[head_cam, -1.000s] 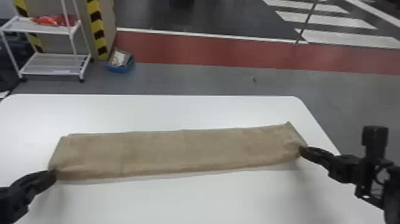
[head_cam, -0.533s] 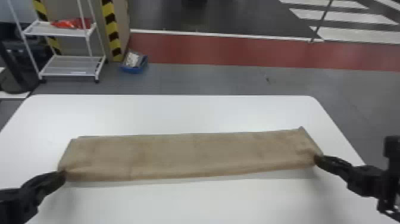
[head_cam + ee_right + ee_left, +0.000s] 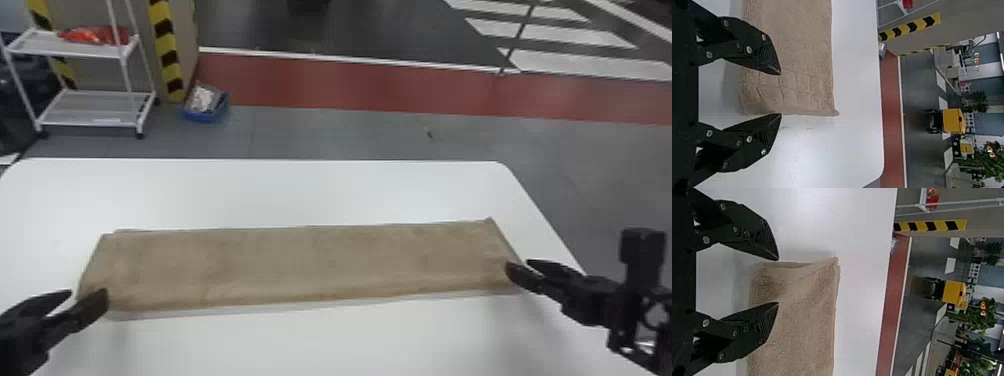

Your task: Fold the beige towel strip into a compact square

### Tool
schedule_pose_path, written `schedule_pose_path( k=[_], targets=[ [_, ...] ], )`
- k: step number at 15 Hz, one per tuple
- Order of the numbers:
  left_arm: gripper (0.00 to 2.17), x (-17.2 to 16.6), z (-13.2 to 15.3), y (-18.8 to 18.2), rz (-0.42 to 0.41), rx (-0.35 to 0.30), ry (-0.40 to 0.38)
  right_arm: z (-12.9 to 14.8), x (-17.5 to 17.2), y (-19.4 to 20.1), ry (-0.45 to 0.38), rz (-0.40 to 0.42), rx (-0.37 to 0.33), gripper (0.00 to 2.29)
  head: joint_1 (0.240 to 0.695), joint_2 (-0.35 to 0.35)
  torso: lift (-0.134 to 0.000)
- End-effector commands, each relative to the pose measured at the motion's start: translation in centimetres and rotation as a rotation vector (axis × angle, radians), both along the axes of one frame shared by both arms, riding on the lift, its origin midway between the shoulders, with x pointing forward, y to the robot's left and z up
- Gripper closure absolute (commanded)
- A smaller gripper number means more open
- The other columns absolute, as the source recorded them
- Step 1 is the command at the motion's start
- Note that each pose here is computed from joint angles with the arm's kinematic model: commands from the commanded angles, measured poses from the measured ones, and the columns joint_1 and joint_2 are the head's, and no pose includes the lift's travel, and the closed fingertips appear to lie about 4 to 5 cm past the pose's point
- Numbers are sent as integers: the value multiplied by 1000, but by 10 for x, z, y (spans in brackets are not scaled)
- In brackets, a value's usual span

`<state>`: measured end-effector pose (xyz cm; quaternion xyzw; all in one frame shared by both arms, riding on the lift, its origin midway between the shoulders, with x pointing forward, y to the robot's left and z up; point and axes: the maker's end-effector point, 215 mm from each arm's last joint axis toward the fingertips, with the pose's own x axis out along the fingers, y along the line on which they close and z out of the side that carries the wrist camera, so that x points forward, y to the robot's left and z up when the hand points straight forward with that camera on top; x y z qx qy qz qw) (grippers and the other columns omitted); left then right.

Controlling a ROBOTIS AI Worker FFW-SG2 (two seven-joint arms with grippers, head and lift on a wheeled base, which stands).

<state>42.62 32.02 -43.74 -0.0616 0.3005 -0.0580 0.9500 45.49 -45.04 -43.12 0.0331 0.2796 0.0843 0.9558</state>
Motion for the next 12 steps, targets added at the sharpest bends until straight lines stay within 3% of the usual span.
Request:
schedule_pose_path(
  k=[1,5,7,9,12],
  targets=[
    [56,0,1,5,9,4,-2,3,1,-4,-10,-11,-10,12,695,-165,-124],
    [63,-2,6,11,41,0,-7,19,0,-14,-58,-42,26,36,695,-163,-124],
    [63,-4,7,11,73,-51,0,20,-1,-15,-72,-39,15,36,695,-165,-124],
    [63,-12,0,1,79,-145,48,20,-1,-16,-82,-38,8,36,695,-165,-124],
    [70,-7,-6,-13,82,-205,54,27,3,-6,-124,-23,15,46,695,-187,-124]
  ],
)
